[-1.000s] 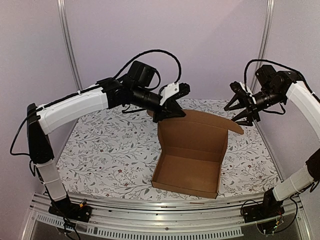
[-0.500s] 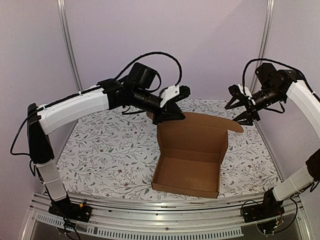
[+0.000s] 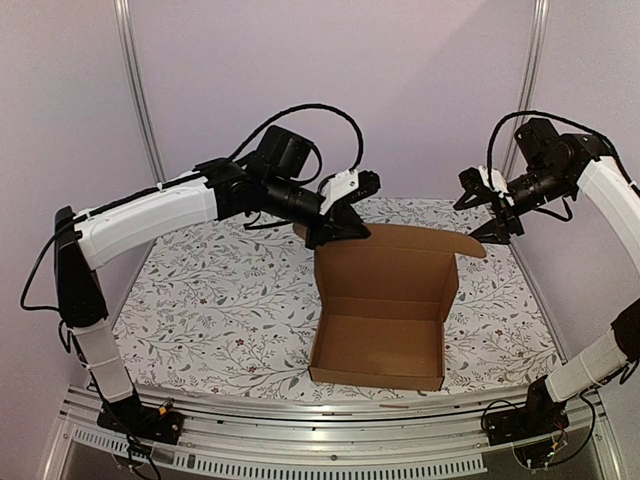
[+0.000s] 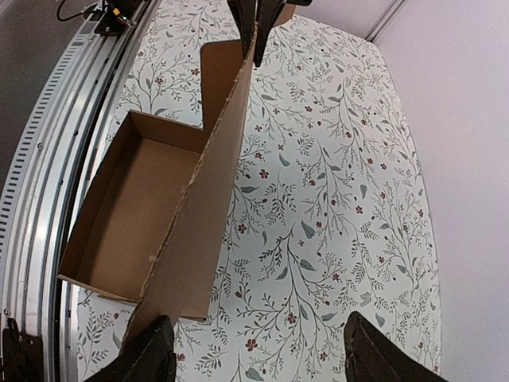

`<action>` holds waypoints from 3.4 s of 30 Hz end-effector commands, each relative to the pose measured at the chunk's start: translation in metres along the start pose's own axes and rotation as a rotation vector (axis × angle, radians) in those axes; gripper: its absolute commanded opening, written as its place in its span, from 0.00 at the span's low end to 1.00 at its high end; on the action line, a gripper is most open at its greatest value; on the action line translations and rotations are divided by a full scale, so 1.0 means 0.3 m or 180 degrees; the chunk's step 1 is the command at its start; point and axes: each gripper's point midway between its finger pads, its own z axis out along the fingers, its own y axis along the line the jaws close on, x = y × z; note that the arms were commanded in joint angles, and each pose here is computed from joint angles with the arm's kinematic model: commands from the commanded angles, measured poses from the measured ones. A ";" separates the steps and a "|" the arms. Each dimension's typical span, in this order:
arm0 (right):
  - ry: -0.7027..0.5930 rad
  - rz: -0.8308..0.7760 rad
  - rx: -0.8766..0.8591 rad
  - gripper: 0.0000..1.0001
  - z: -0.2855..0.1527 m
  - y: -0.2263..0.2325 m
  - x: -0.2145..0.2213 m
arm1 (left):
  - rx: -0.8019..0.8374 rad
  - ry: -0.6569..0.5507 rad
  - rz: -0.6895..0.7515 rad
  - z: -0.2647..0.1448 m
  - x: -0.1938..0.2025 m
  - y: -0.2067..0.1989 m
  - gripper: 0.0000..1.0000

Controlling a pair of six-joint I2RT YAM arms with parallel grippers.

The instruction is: Fold the paper box

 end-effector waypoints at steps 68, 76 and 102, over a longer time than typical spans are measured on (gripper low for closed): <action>0.0420 0.1690 -0.0453 0.68 -0.121 0.268 0.045 | 0.0406 0.0305 -0.0039 0.118 -0.019 -0.008 0.36; 0.0626 0.1788 -0.0122 0.68 -0.151 0.228 0.119 | 0.0458 0.0243 0.0096 0.070 -0.041 -0.042 0.00; 0.0481 0.1548 -0.0328 0.70 -0.026 0.190 0.099 | 0.0166 0.0017 0.0117 0.016 -0.060 -0.003 0.00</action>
